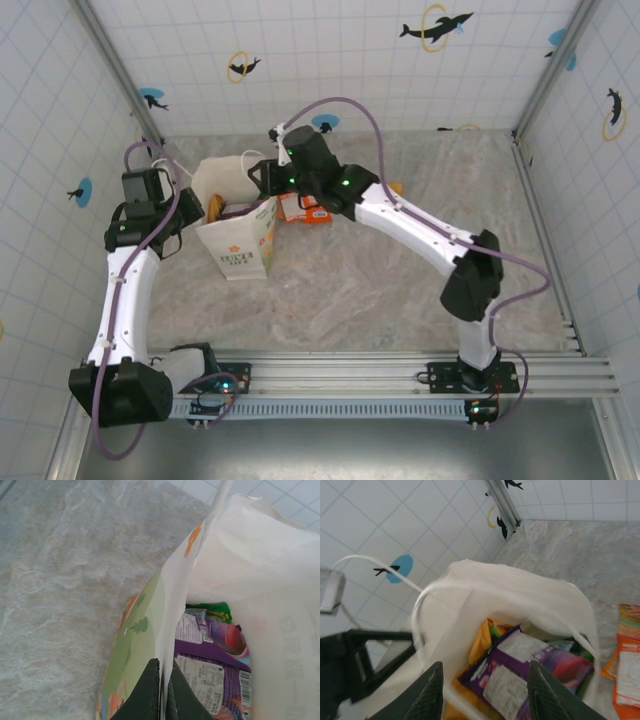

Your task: Place the snacks into the paper bag

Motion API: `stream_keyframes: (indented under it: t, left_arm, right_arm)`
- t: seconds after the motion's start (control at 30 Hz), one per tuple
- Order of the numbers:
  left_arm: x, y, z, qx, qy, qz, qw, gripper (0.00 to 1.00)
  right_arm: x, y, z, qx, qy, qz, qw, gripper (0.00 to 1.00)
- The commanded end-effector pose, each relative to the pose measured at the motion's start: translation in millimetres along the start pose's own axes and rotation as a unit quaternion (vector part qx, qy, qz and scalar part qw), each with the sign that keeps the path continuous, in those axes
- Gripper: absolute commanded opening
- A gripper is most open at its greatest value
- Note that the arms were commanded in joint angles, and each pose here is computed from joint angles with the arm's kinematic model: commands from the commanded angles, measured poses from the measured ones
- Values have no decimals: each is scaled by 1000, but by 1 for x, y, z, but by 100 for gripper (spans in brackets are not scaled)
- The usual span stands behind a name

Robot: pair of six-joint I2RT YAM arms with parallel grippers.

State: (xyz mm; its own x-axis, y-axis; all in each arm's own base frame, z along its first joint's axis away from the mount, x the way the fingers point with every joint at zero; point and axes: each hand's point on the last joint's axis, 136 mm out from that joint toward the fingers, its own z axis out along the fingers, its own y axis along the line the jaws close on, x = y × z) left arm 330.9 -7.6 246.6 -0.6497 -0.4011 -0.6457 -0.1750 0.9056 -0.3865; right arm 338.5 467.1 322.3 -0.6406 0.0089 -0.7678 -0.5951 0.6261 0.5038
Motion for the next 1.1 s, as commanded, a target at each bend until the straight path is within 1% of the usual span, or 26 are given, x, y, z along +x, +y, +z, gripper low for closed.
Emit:
stream_keyframes:
  t: [0.0,0.07,0.17,0.3,0.37,0.4,0.47,0.53,0.67,0.73,0.8,0.83,0.93,1.0,1.07]
  left_arm:
    - [-3,7,-9,-28,-10,17,999,8]
    - [-3,6,-10,-28,-11,18,999,8]
    - [-4,4,-11,-21,-12,17,1000,9]
    - [-6,2,-13,-19,-13,17,1000,9]
    - [-7,1,-14,-18,-16,17,1000,9]
    - [-8,1,-15,-17,-17,16,1000,9]
    - [-8,0,-14,-15,-16,15,1000,9]
    - [-7,-1,-15,-11,-15,15,1000,9]
    - [-3,0,-13,-12,-9,15,1000,9]
    - [-2,0,-13,-10,-10,14,1000,9]
    - [-1,-2,-13,-3,-14,12,1000,9]
    - [0,-2,-13,0,-16,11,1000,9]
    - [0,-2,-12,0,-15,8,1000,9]
    - [-1,-2,-12,0,-14,9,1000,9]
    - [-1,-3,-12,3,-14,9,1000,9]
  right_arm:
    - [-21,11,-33,-30,-43,-16,998,47]
    - [-17,4,-41,-22,-43,-13,999,48]
    - [-9,-19,-48,9,-41,-6,999,48]
    - [12,-70,-50,76,-17,7,997,49]
    - [25,-91,-47,107,-2,-27,994,49]
    - [33,-98,-44,113,7,-60,992,49]
    - [53,-105,-35,95,28,-138,985,49]
    - [75,-114,-25,77,54,-222,970,50]
    - [104,-146,-7,76,91,-327,937,53]
    - [123,-159,1,69,107,-400,908,53]
    - [139,-171,8,63,110,-467,875,54]
    - [142,-174,11,61,100,-495,861,55]
    - [160,-190,21,70,90,-570,814,61]
    - [163,-200,27,87,83,-588,800,63]
    - [163,-207,33,106,73,-597,792,64]
